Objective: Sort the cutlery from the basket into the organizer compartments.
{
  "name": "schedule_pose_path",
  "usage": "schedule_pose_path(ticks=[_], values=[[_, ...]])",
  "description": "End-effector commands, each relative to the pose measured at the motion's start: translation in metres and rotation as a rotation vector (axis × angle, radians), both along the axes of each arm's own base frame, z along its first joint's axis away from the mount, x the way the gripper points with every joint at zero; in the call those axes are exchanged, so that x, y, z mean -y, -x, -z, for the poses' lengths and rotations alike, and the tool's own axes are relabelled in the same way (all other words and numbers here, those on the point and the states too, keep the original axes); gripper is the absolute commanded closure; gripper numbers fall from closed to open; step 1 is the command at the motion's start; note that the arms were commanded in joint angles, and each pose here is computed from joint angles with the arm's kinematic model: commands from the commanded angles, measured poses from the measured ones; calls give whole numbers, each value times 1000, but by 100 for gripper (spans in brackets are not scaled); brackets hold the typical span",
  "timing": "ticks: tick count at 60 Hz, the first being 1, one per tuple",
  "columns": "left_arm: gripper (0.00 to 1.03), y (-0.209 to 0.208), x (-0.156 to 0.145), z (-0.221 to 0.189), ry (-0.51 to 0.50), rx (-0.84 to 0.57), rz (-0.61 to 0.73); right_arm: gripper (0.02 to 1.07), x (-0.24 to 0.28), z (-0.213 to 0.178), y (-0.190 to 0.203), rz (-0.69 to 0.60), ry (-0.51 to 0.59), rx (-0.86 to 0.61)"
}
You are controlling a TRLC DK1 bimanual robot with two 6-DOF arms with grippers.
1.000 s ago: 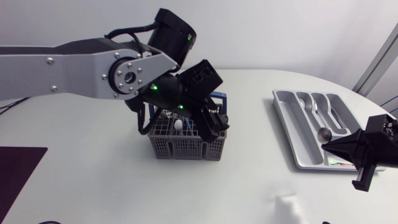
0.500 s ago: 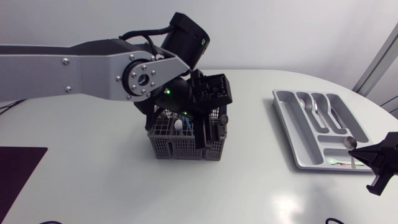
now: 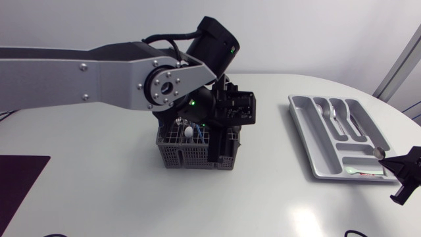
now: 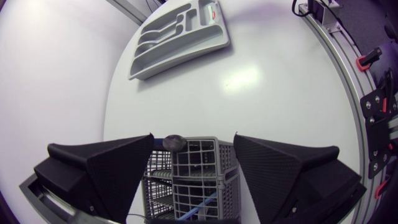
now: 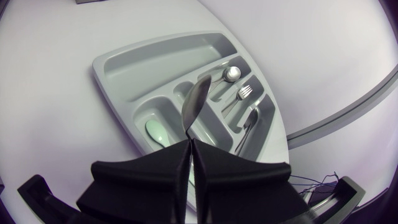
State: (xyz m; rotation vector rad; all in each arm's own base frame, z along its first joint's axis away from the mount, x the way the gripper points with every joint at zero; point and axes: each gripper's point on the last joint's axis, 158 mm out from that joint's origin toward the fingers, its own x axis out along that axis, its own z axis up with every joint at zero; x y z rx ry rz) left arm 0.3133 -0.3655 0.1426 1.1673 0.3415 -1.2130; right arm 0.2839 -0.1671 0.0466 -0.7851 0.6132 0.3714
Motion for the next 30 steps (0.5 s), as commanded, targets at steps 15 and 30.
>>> schedule_pose_path(ticks=[15,30], values=[[15,2,4,-2,-49,14,44,101,18,33,-1,14,55,-3],[15,8,2,3,-77,-7,57,92,16,42,1,-10,113,-13]])
